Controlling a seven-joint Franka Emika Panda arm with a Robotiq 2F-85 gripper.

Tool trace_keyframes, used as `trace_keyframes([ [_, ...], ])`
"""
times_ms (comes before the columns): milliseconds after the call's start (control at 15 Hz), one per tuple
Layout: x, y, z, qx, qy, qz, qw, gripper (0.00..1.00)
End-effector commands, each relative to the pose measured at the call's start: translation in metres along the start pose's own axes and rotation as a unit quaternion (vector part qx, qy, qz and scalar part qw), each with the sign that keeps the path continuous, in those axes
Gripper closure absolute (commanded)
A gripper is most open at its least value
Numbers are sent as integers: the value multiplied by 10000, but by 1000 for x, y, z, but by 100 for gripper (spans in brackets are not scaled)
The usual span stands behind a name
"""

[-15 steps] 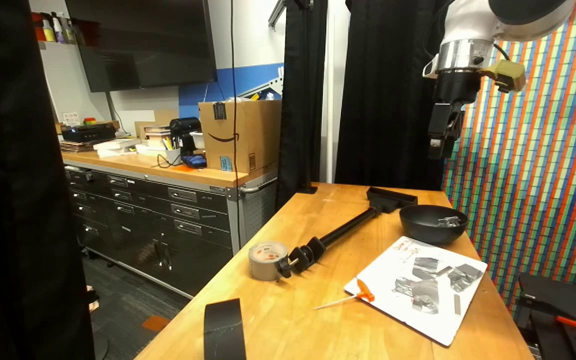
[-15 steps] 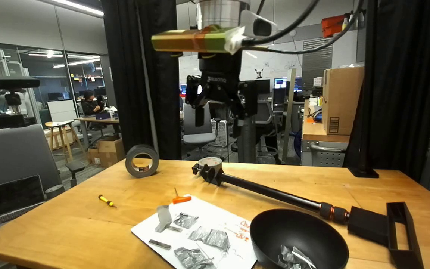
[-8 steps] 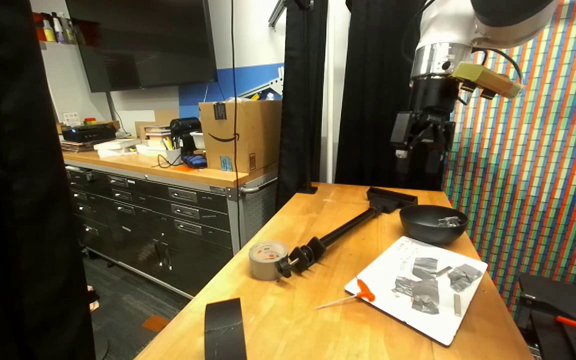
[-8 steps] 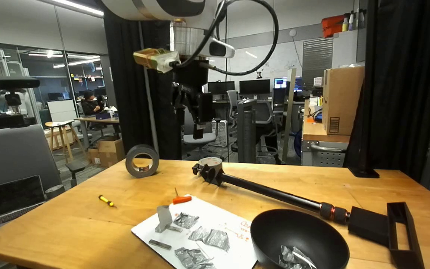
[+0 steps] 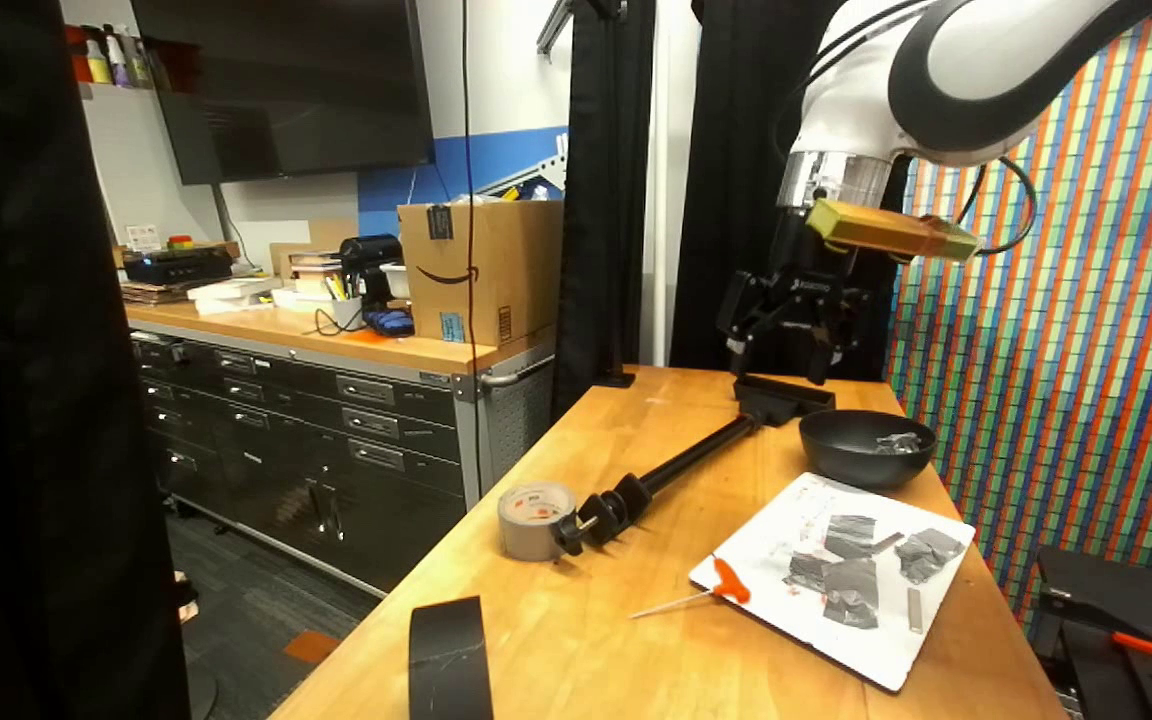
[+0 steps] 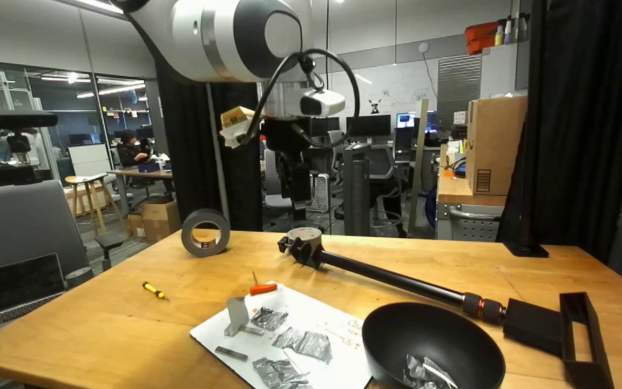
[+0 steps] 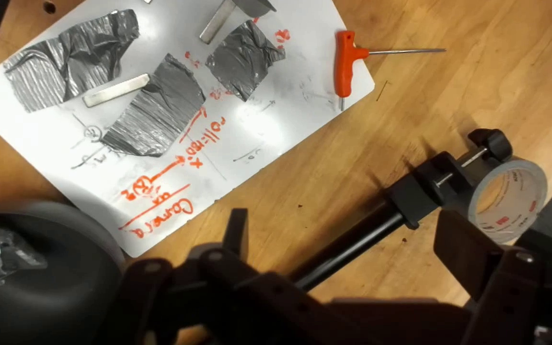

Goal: Put the orange object in the bowl

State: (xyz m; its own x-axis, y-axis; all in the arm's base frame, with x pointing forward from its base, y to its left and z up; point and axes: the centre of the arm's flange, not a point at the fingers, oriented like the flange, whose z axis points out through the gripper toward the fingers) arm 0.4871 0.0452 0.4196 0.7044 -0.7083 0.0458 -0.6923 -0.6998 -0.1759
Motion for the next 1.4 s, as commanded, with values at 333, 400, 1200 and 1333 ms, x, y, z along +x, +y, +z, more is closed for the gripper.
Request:
trace_keyframes([
  [333, -19, -28, 73, -621, 27, 285, 9977, 0],
  [400, -21, -30, 77, -641, 22, 276, 9976, 0],
  [1200, -39, -48, 119, -32, -81, 140, 9999, 0],
  [1333, -42, -48, 128, 12, -176, 143, 9997, 0],
])
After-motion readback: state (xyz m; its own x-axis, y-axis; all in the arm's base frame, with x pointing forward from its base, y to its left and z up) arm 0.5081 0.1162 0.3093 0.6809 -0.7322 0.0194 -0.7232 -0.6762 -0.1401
